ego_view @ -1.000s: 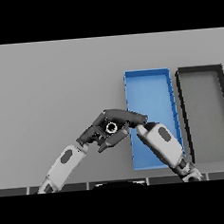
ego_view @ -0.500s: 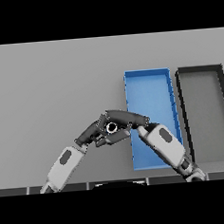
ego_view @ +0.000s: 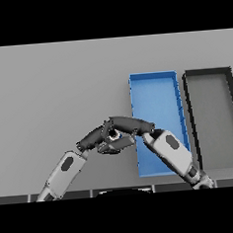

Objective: Pick up the blue pipe and place it into the blue bin.

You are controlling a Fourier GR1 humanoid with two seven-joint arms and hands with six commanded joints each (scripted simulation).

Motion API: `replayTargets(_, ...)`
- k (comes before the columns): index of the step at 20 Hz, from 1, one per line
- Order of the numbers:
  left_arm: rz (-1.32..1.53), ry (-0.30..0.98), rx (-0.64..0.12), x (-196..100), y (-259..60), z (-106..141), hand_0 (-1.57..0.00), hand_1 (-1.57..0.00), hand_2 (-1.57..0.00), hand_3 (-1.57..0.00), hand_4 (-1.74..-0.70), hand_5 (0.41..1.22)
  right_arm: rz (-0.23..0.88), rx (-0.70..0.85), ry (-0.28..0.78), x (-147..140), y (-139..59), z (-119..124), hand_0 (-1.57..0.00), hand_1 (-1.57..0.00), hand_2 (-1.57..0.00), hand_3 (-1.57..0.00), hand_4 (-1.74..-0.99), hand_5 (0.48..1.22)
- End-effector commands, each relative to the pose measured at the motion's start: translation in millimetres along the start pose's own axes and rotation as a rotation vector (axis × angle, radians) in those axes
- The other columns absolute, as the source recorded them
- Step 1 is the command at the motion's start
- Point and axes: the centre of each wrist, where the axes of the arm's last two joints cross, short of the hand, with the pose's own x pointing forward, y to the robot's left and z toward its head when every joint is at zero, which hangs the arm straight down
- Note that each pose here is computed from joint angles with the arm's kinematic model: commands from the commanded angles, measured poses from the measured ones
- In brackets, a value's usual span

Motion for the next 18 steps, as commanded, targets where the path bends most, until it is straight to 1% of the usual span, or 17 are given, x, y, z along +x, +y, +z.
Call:
replayTargets(1,-0.006,0.001,0.006,0,4,3,-0.12,-0.12,-0.1,-0.11,-0.91,0.735,0.016,-0.006,0.003,1,-0.2,-3,-1.57,-1.57,-1.57,-1.57,-1.496,1.216)
replayTargets(3,-0.003,0.014,0.012,0,7,0,-0.08,-0.07,-0.07,-0.07,-0.89,0.664,0.034,-0.014,0.024,0,-3.3,-4,-1.57,-1.57,-1.57,-1.57,-1.495,1.218)
replayTargets(5,0.025,0.014,0.01,3,6,-2,-0.05,-0.05,-0.04,-0.05,-0.89,0.617,0.017,-0.008,0.009,0,-2.5,-2,-1.57,-1.57,-1.57,-1.57,-1.491,1.219)
replayTargets(6,0.034,0.024,0.002,3,4,-2,-0.04,-0.04,-0.03,-0.04,-0.89,0.599,0.018,-0.01,0.004,1,-4.3,-6,-1.57,-1.57,-1.57,-1.57,-1.49,1.22)
replayTargets(7,0.046,0.02,0.005,4,3,-1,-0.03,-0.03,-0.03,-0.03,-0.89,0.587,0.01,-0.006,-0.009,2,-1.6,-4,-1.57,-1.57,-1.57,-1.57,-1.49,1.22)
replayTargets(8,0.052,0.031,0.008,3,4,-1,-0.03,-0.02,-0.02,-0.02,-0.89,0.576,-0.003,-0.015,-0.006,1,-4.6,-3,-1.57,-1.57,-1.57,-1.57,-1.489,1.22)
replayTargets(10,0.051,0.066,0.015,0,4,-3,-0.02,-0.01,-0.01,-0.01,-0.9,0.562,-0.024,-0.031,-0.012,6,-4.9,-1,-1.57,-1.57,-1.57,-1.57,-1.489,1.22)
replayTargets(12,0.057,0.077,0.023,-3,1,-1,-0.01,-0.01,-0.01,-0.01,-0.9,0.548,-0.083,-0.045,0.002,11,-8.4,-2,-1.57,-1.57,-1.57,-1.57,-1.491,1.221)
replayTargets(13,0.064,0.093,0.021,-5,-2,-1,-0.01,-0.01,-0.01,-0.01,-0.91,0.541,-0.1,-0.042,-0.018,21,-10.7,1,-1.57,-1.57,-1.57,-1.57,-1.541,1.221)
replayTargets(15,0.07,0.094,0.015,-1,-1,-4,0.0,0.0,0.0,0.0,-0.91,0.524,-0.132,-0.052,-0.006,35,-22.4,0,-1.57,-1.57,-1.57,-1.57,-1.613,1.221)
replayTargets(17,0.069,0.097,0.008,1,-1,-5,0.0,0.0,0.0,0.0,-0.92,0.507,-0.196,-0.067,-0.02,53,-33.1,-2,-1.57,-1.57,-1.57,-1.57,-1.659,1.221)
replayTargets(18,0.073,0.096,0.001,0,-2,-2,0.0,0.0,0.0,0.0,-0.92,0.504,-0.221,-0.086,-0.036,65,-39.1,3,-1.57,-1.57,-1.57,-1.57,-1.675,1.194)
